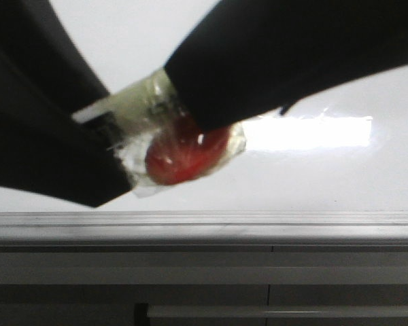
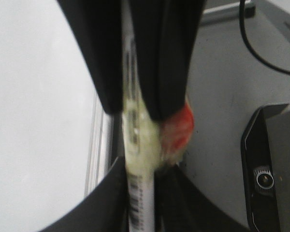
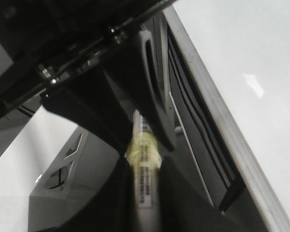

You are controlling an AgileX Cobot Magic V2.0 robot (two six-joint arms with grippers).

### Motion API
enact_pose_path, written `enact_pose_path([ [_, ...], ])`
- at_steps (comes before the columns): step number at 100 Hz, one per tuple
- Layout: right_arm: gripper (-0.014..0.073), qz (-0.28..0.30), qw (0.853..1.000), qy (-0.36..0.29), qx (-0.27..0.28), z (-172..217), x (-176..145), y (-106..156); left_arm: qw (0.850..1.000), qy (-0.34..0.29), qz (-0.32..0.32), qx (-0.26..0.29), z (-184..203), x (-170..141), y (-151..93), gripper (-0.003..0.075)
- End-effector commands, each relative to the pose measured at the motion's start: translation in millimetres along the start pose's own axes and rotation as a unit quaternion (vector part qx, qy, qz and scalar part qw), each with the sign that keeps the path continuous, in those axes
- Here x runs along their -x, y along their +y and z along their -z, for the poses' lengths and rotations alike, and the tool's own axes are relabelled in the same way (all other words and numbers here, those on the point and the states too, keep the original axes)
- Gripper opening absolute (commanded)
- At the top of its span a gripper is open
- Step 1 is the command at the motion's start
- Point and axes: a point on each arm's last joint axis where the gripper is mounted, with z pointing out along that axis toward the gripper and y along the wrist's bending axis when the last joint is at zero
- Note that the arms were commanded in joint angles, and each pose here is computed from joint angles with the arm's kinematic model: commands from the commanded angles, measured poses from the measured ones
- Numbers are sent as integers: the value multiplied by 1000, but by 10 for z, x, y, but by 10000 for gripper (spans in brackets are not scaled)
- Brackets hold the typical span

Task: Write number 0 on whiteboard

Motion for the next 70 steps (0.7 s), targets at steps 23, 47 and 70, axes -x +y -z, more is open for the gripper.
enact_pose_path([
  [23, -64, -68, 994, -67, -62, 168, -61, -18, 989, -130, 65, 27, 504, 141, 72, 510],
  [47, -64, -91, 988, -91, -79, 289, -182, 33, 971, -209, 106, 52, 998, 30, 88, 491],
  [70, -52, -75, 989, -76, -99, 447, -155, 34, 943, -253, 197, 90, 1289, -222, 95, 326],
])
